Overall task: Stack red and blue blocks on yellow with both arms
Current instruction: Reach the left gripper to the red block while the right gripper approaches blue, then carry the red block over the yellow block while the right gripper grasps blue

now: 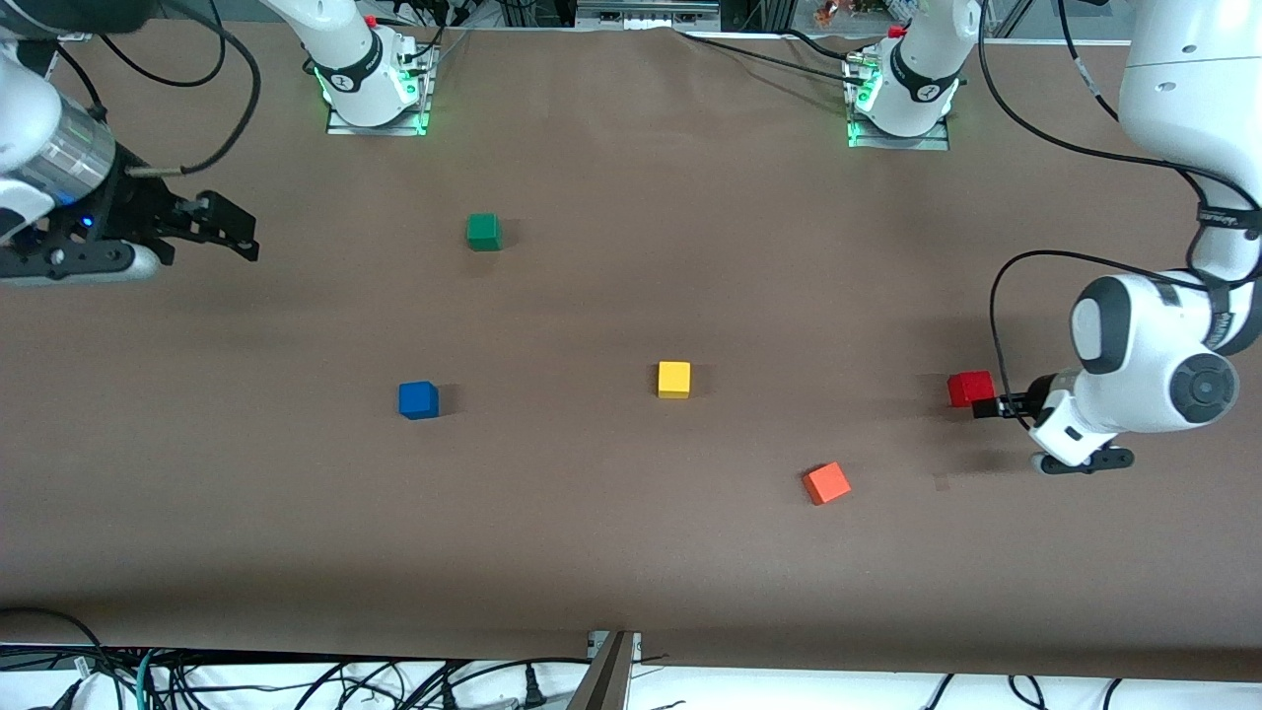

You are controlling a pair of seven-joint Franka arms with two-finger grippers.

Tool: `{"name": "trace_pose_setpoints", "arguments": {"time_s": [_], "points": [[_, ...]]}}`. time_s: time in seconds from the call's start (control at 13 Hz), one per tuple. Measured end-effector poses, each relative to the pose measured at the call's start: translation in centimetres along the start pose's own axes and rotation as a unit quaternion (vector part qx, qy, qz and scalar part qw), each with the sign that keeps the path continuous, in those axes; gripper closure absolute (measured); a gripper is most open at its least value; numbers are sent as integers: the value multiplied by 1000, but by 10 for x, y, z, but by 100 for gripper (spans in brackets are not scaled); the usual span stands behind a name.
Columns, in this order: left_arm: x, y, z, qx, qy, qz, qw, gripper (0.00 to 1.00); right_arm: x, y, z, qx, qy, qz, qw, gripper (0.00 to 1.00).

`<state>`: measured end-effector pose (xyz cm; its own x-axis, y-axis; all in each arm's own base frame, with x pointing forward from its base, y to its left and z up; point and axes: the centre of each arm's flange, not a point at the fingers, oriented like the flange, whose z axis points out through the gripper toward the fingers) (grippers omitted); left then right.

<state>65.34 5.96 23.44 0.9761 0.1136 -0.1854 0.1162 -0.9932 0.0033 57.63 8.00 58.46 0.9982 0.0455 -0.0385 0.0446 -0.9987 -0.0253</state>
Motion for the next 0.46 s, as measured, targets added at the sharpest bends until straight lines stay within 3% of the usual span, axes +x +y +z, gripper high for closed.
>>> {"name": "trace_pose_setpoints", "arguments": {"time_s": [0.31,0.46], "points": [[-16,2,35,-1,0,2,1000,0,32,1,61,-3,-31,-13,999,0],[-23,5,44,-2,-4,4,1000,21,49,3,102,-3,-53,-44,998,0]]}}
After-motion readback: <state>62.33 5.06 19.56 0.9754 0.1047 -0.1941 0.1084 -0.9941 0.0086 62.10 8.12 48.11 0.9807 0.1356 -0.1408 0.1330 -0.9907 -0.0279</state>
